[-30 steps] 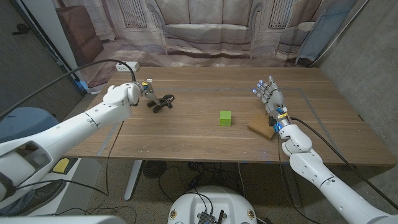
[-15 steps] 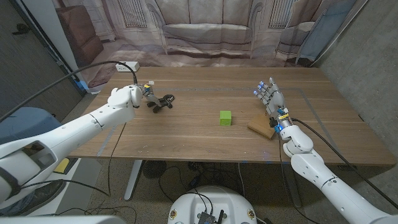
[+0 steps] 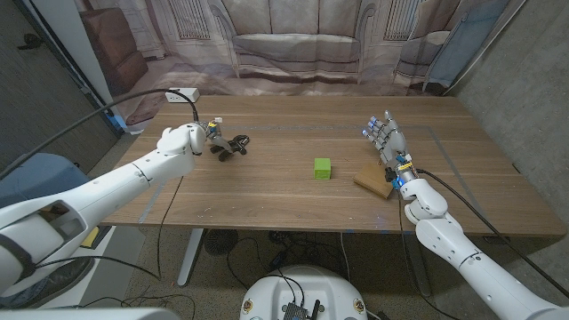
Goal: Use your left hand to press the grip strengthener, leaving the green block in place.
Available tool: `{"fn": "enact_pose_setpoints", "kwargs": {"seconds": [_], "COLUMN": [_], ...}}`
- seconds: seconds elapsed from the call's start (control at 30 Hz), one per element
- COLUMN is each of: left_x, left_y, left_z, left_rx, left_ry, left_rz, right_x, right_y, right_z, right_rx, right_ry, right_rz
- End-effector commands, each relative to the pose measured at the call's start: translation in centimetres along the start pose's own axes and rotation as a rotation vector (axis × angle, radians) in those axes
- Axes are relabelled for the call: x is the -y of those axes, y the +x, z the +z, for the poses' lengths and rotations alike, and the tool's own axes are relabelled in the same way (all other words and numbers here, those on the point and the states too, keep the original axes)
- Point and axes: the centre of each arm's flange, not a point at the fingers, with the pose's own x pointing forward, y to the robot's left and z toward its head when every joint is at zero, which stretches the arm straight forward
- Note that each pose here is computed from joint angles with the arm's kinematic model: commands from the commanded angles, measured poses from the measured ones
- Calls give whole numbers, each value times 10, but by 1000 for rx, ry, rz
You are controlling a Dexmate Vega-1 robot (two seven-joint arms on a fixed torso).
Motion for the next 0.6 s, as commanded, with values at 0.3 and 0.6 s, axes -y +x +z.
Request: {"fn": "enact_pose_setpoints", "kwargs": {"seconds": [0.3, 0.6], "left_x": [21, 31], "left_y": [5, 5], "left_z": [-1, -5], "left_rx": [12, 7], "left_ry": [-48, -68], "left_rz": [29, 33], "right_x": [0, -1], "right_y": [1, 2], "right_z": [-2, 0], "right_rx": [-5, -6], "right_ry": [2, 0], "right_rz": [-1, -1]}}
